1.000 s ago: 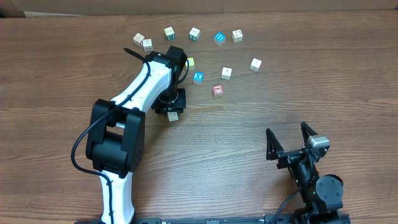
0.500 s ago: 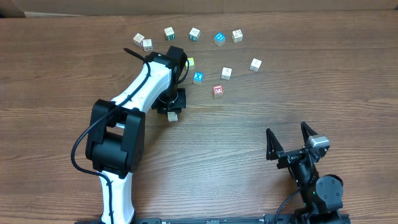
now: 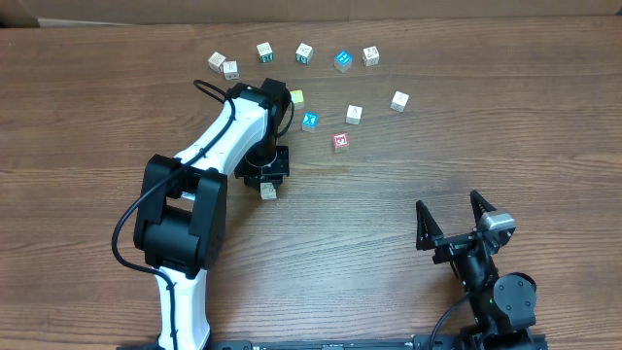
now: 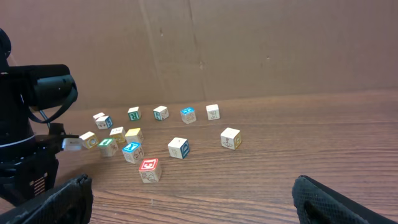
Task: Form a horizontal line
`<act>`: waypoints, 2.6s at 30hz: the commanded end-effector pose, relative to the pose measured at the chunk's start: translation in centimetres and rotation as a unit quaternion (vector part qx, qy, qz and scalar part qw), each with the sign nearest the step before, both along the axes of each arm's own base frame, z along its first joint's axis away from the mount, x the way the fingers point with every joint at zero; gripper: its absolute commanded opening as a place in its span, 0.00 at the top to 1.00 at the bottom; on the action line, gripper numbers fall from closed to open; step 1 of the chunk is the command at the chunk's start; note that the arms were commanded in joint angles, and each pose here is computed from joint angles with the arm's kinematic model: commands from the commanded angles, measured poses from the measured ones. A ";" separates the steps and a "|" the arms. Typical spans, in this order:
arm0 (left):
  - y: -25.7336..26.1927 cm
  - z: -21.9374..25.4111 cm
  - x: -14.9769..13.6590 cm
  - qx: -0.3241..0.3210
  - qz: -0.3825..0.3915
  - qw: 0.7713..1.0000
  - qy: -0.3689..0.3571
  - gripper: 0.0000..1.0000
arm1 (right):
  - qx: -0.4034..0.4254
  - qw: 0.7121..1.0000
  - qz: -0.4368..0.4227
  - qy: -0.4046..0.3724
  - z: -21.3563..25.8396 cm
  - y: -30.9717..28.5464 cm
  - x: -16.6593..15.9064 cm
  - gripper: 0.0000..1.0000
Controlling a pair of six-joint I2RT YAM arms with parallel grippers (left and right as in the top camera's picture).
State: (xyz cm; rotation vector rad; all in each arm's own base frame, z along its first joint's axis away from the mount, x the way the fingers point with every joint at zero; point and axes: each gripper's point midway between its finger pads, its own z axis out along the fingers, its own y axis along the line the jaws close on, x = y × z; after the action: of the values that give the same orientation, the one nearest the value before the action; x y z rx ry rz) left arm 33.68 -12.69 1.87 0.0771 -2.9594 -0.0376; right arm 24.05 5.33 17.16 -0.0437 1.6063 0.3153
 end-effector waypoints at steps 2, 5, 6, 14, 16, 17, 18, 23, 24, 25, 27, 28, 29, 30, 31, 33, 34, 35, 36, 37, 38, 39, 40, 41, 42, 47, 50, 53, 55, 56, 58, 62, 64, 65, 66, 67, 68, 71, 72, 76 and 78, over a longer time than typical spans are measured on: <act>0.0 -0.8 -1.3 0.004 0.003 1.000 0.025 0.71 | 0.000 1.000 -0.001 -0.002 -0.2 0.0 0.0 0.00; 0.0 -0.8 -1.3 0.004 0.003 1.000 0.025 0.71 | 0.000 1.000 -0.001 -0.002 -0.2 0.0 0.0 0.00; 0.0 -0.8 -1.3 0.004 0.003 1.000 0.025 0.71 | 0.000 1.000 -0.001 -0.002 -0.2 0.0 0.0 0.00; -0.2 -0.9 -0.8 0.001 0.003 1.000 0.015 0.67 | 0.000 1.000 -0.001 -0.002 -0.2 0.0 0.0 0.00; -0.2 -0.9 -0.8 0.000 0.003 1.000 0.014 0.65 | 0.000 1.000 -0.001 -0.002 -0.2 0.0 0.0 0.00; -0.2 -0.9 -0.8 0.000 0.003 1.000 0.014 0.64 | 0.000 1.000 -0.001 -0.002 -0.2 0.0 0.0 0.00; -0.2 -0.9 -0.7 0.000 0.003 1.000 0.013 0.62 | 0.000 1.000 -0.001 -0.002 -0.2 0.0 0.0 0.00; -0.3 -1.0 -0.6 0.000 0.003 1.000 0.012 0.48 | 0.000 1.000 -0.001 -0.002 -0.2 0.0 0.0 0.00; -0.3 -1.0 -0.6 0.000 0.003 1.000 0.012 0.46 | 0.000 1.000 -0.001 -0.002 -0.2 0.0 0.0 0.00; -0.3 -1.0 -0.6 0.000 0.003 1.000 0.011 0.43 | 0.000 1.000 -0.001 -0.002 -0.2 0.0 0.0 0.00; -0.3 -1.0 -0.6 -0.001 0.003 1.000 0.010 0.37 | 0.000 1.000 -0.001 -0.002 -0.2 0.0 0.0 0.00; -0.3 -1.0 -0.5 -0.002 0.003 1.000 0.009 0.35 | 0.000 1.000 -0.001 -0.002 -0.2 0.0 0.0 0.00; -0.3 -1.0 -0.4 -0.002 0.003 1.000 0.007 0.32 | 0.000 1.000 -0.001 -0.002 -0.2 0.0 0.0 0.00; -0.4 -1.0 -0.3 -0.003 0.003 1.000 0.005 0.30 | 0.000 1.000 -0.001 -0.002 -0.2 0.0 0.0 0.00; -0.4 -1.0 -0.3 -0.003 0.003 1.000 0.004 0.28 | 0.000 1.000 -0.001 -0.002 -0.2 0.0 0.0 0.00; -0.4 -1.0 -0.2 -0.004 0.003 1.000 0.003 0.29 | 0.000 1.000 -0.001 -0.002 -0.2 0.0 0.0 0.00; -0.4 -1.1 -0.2 -0.004 0.003 1.000 0.002 0.29 | 0.000 1.000 -0.001 -0.002 -0.2 0.0 0.0 0.00; -0.4 -1.1 -0.2 -0.004 0.003 1.000 0.002 0.29 | 0.000 1.000 -0.001 -0.002 -0.2 0.0 0.0 0.00; -0.4 -1.1 -0.1 -0.004 0.003 1.000 0.001 0.30 | 0.000 1.000 -0.001 -0.002 -0.2 0.0 0.0 0.00; -0.4 -1.1 -0.1 -0.004 0.003 1.000 0.001 0.30 | 0.000 1.000 -0.001 -0.002 -0.2 0.0 0.0 0.00; -0.5 -1.1 -0.1 -0.005 0.003 1.000 0.000 0.30 | 0.000 1.000 -0.001 -0.002 -0.2 0.0 0.0 0.00; -0.5 -1.1 -0.1 -0.005 0.003 1.000 0.000 0.31 | 0.000 1.000 -0.001 -0.002 -0.2 0.0 0.0 0.00; -0.5 -1.1 -0.1 -0.005 0.003 1.000 0.000 0.33 | 0.000 1.000 -0.001 -0.002 -0.2 0.0 0.0 0.00; -0.5 -1.1 -0.1 -0.005 0.003 1.000 0.000 0.37 | 0.000 1.000 -0.001 -0.002 -0.2 0.0 0.0 0.00; -0.5 -1.1 -0.1 -0.005 0.003 1.000 0.000 0.39 | 0.000 1.000 -0.001 -0.002 -0.2 0.0 0.0 0.00; -0.5 -1.1 -0.1 -0.005 0.003 1.000 0.000 0.42 | 0.000 1.000 -0.001 -0.002 -0.2 0.0 0.0 0.00; -0.5 -1.1 0.0 -0.005 0.003 1.000 -0.002 0.44 | 0.000 1.000 -0.001 -0.002 -0.2 0.0 0.0 0.00; -0.5 -1.1 0.0 -0.005 0.002 1.000 -0.002 0.40 | 0.000 1.000 -0.001 -0.002 -0.2 0.0 0.0 0.00; -0.5 -1.1 0.0 -0.005 0.003 1.000 -0.002 0.38 | 0.000 1.000 -0.001 -0.002 -0.2 0.0 0.0 0.00; -0.5 -1.1 0.0 -0.005 0.002 1.000 -0.003 0.37 | 0.000 1.000 -0.001 -0.002 -0.2 0.0 0.0 0.00; -0.5 -1.1 0.2 -0.005 0.002 1.000 -0.006 0.36 | 0.000 1.000 -0.001 -0.002 -0.2 0.0 0.0 0.00; -0.4 -1.2 0.4 -0.003 0.002 1.000 -0.011 0.37 | 0.000 1.000 -0.001 -0.002 -0.2 0.0 0.0 0.00; -0.4 -1.2 0.4 -0.003 0.000 1.000 -0.011 0.37 | 0.000 1.000 -0.001 -0.002 -0.2 0.0 0.0 0.00; -0.1 -1.1 0.6 0.002 0.000 1.000 -0.014 0.36 | 0.000 1.000 -0.001 -0.002 -0.2 0.0 0.0 0.00; 0.1 -1.0 0.9 0.006 0.001 1.000 -0.019 0.35 | 0.000 1.000 -0.001 -0.002 -0.2 0.0 0.0 0.00; 0.3 -0.8 1.2 0.010 0.000 1.000 -0.023 0.35 | 0.000 1.000 -0.001 -0.002 -0.2 0.0 0.0 0.00; 0.5 -0.5 1.6 0.012 -0.002 1.000 -0.029 0.35 | 0.000 1.000 -0.001 -0.002 -0.2 0.0 0.0 0.00; 1.2 0.8 3.0 0.020 0.003 0.999 -0.047 0.34 | 0.000 1.000 -0.001 -0.002 -0.2 0.0 0.0 0.00; 1.4 1.4 3.6 0.022 0.005 0.998 -0.054 0.33 | 0.000 1.000 -0.001 -0.002 -0.2 0.0 0.0 0.00; 1.6 5.2 7.1 0.011 0.020 0.994 -0.108 0.33 | 0.000 1.000 -0.001 -0.002 -0.2 0.0 0.0 0.00; 1.4 7.7 9.2 -0.001 0.026 0.989 -0.148 0.34 | 0.000 1.000 -0.001 -0.002 -0.2 0.0 0.0 0.00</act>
State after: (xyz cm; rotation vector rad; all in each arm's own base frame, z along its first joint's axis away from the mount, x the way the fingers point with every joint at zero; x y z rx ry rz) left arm 39.34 -11.70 6.27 0.1437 -3.1294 -0.0382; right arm 24.05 5.33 17.16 -0.0440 1.6063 0.3150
